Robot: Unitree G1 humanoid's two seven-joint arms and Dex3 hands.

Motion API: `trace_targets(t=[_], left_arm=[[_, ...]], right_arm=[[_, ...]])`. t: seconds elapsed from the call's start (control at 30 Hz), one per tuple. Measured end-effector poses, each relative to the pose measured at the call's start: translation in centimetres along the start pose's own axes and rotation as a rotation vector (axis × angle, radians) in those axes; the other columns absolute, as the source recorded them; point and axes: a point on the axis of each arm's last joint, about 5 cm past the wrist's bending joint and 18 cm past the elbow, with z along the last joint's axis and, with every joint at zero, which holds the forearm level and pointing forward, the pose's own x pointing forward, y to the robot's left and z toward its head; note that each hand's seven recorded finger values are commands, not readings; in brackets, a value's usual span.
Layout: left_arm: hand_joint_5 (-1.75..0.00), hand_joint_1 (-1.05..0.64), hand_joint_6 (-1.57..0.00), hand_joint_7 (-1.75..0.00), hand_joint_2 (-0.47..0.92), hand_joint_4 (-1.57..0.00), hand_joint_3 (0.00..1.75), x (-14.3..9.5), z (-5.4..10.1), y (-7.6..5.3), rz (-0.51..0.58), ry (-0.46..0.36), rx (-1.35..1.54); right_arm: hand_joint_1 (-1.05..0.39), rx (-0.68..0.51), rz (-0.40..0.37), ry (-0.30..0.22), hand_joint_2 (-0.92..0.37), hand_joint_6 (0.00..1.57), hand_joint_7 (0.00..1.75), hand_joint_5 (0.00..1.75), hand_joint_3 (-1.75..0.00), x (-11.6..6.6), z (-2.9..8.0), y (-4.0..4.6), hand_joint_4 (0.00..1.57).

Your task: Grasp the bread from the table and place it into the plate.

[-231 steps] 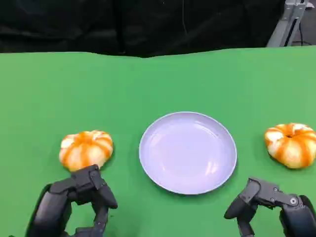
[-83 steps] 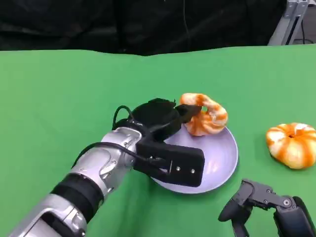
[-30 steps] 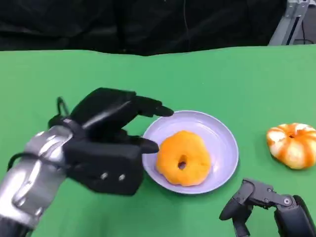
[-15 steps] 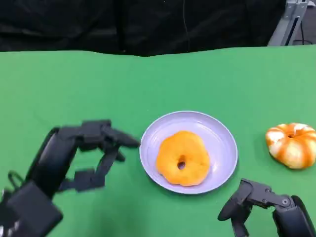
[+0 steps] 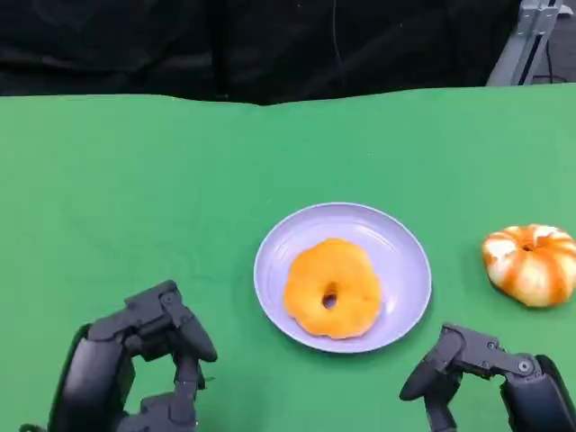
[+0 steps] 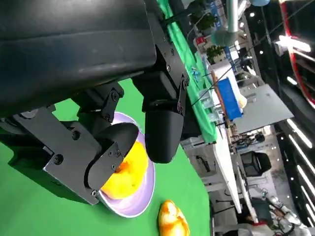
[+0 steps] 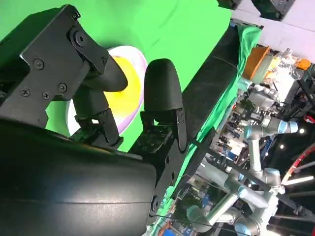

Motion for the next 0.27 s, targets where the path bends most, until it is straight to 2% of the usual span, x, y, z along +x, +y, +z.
trace_targets(t=[0.27], left_arm=[[-1.75,0.02,-0.81,-1.63,0.28,-0.91,1.57,0.21,-0.86,0.18,-0.036,0.03,-0.029]], right_arm=[[0.01,-0.001,0.0,0.003,-0.22,0.87,1.29,1.55,-1.44,-0.05,-0.1,-0.19,0.85]])
